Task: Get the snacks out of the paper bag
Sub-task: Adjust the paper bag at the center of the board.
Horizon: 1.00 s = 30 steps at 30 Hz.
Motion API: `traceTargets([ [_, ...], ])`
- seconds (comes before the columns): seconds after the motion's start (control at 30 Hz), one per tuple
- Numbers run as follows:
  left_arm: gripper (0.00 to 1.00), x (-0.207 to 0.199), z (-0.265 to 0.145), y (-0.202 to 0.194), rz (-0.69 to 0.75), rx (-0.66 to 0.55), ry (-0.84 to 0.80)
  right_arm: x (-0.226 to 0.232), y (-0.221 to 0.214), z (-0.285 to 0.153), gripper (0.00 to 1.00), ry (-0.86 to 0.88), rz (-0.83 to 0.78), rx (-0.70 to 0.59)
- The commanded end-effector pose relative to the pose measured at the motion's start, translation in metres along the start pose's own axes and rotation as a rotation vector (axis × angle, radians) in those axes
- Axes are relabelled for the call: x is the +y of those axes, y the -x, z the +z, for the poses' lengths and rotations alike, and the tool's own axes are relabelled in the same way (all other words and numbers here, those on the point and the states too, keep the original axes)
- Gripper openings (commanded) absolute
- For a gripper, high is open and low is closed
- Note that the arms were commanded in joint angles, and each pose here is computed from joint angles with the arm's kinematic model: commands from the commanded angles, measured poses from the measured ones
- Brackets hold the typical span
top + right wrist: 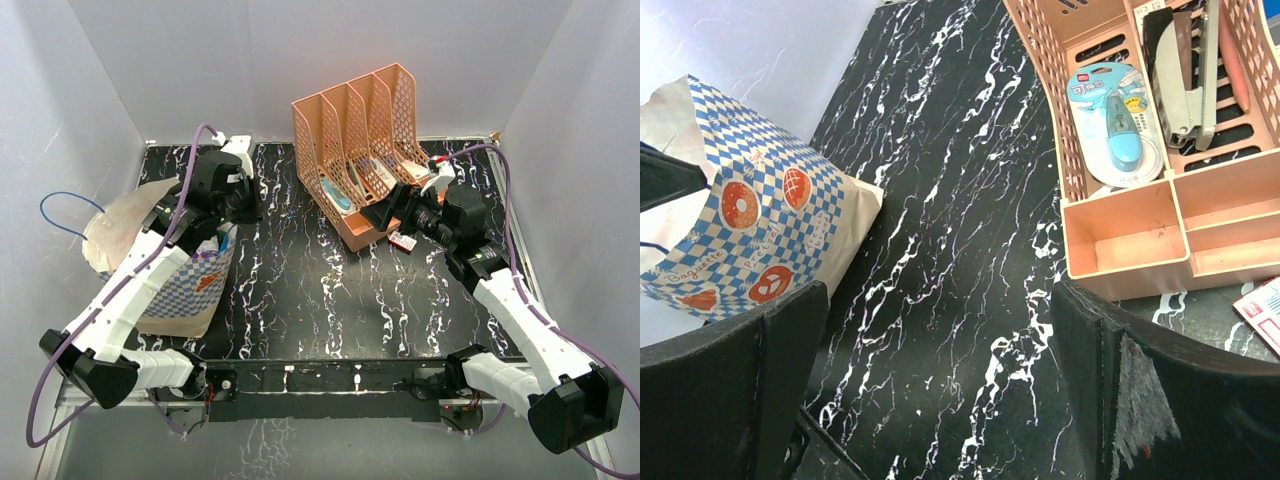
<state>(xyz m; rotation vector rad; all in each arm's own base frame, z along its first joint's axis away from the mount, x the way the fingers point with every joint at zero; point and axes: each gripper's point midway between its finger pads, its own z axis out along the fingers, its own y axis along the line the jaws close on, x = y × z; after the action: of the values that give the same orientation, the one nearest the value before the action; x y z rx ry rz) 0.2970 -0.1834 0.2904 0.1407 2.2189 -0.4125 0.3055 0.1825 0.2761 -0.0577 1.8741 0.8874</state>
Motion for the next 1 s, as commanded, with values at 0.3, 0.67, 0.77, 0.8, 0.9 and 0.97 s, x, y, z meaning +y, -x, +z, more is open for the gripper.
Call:
traceTargets([
  [0.3,0.00,-0.075,-0.023,0.065,-0.018,-0.149,-0.308,0.035,0.029,0.014,0.98,0.104,0.028,-0.012],
  [0.67,0.00,-0.108,0.009,0.078,-0.246,-0.114,-0.406,0.077,0.026,0.019,0.98,0.228,0.088,-0.008],
  [0.77,0.00,-0.121,0.013,0.092,-0.310,-0.148,-0.470,0.077,0.023,0.016,0.98,0.227,0.085,-0.011],
  [0.8,0.00,-0.125,0.015,0.095,-0.326,-0.156,-0.483,0.075,0.023,0.016,0.98,0.220,0.084,-0.009],
  [0.9,0.00,-0.132,0.021,0.100,-0.362,-0.142,-0.508,0.076,0.022,0.015,0.98,0.217,0.076,0.008],
  [0.97,0.10,-0.137,0.020,0.101,-0.352,-0.125,-0.530,0.080,0.021,0.014,0.98,0.237,0.063,0.017],
])
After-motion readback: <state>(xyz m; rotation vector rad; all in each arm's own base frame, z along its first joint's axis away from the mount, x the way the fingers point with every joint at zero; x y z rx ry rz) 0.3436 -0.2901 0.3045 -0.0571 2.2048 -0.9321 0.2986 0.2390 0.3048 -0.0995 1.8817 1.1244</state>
